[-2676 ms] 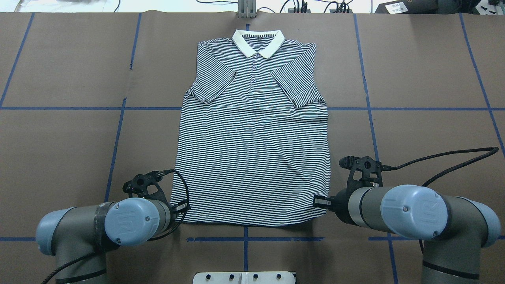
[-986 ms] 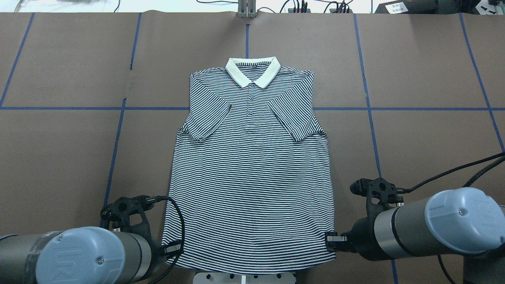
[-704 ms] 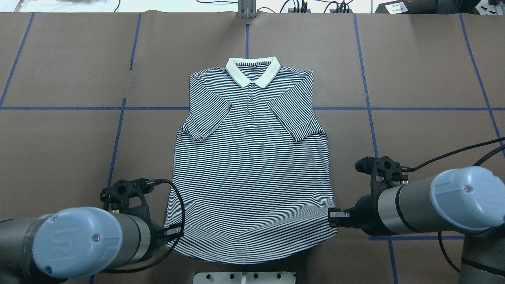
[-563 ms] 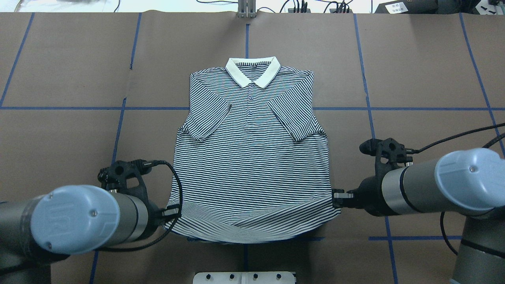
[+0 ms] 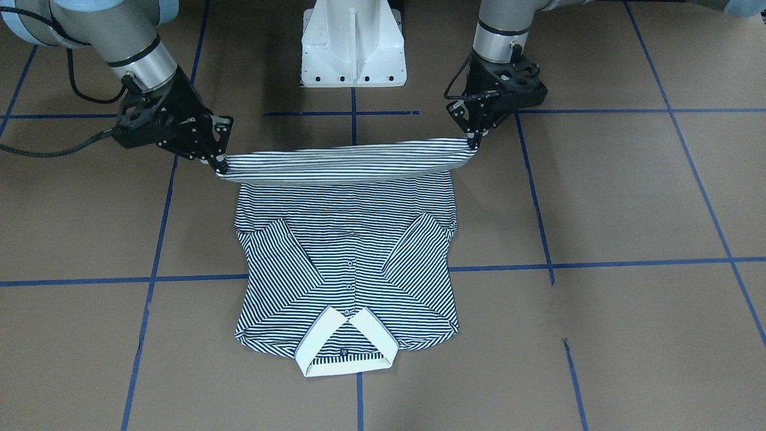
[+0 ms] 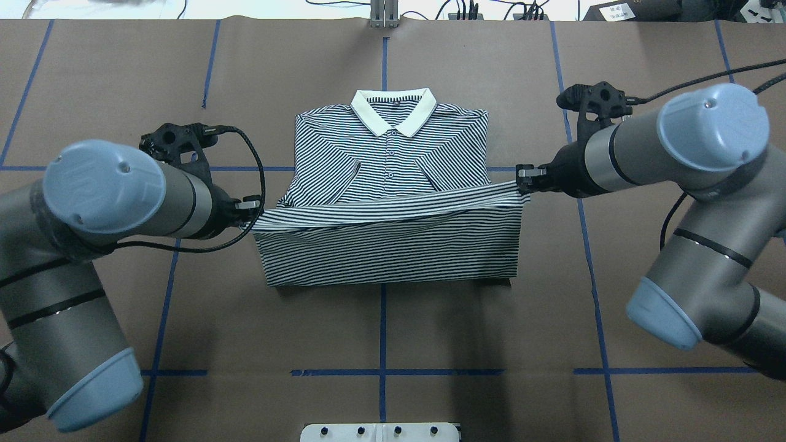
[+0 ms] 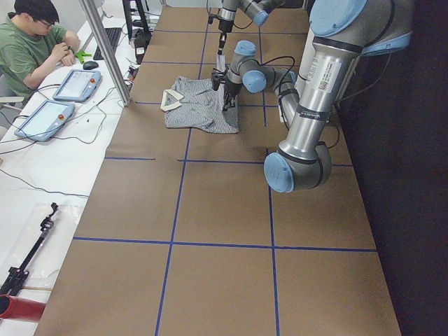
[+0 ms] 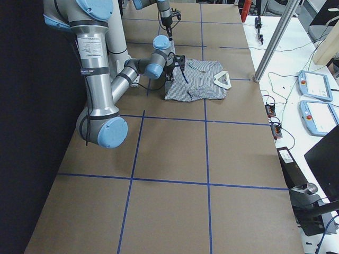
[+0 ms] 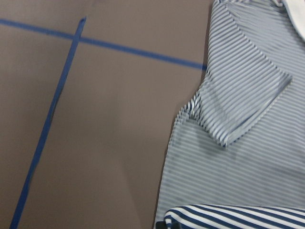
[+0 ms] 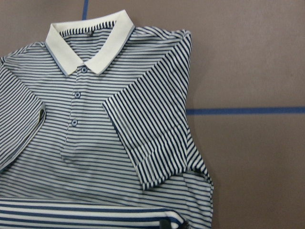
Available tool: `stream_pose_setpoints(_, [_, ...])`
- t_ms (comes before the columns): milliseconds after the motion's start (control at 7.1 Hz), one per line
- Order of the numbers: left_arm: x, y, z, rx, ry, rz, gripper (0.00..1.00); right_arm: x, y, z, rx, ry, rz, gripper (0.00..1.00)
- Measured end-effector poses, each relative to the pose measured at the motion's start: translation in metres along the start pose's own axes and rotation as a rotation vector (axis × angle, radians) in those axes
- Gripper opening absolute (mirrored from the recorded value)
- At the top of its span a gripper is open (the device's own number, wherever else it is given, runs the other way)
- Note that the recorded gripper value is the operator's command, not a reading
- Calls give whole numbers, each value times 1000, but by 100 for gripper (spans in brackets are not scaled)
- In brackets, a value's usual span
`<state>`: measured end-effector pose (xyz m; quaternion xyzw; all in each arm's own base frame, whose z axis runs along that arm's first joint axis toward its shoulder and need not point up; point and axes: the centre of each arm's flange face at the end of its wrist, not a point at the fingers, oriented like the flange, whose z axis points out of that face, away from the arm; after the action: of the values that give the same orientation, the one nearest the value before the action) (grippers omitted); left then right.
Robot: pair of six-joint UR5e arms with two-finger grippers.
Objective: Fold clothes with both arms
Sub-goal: 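Lift the hem with both grippers and fold it toward the collar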
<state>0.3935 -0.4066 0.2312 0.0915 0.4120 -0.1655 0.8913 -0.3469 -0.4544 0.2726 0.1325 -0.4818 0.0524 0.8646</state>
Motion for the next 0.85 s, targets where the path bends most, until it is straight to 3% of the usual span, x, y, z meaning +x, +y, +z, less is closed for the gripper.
stream_pose_setpoints(423, [19,-101,47,100,35,-73,0,-23,-103,57,40,81,-8,0])
stream_pose_setpoints(845, [20,-152,113,140,45,-99,0,-14,-166,106,15,187,-52,0])
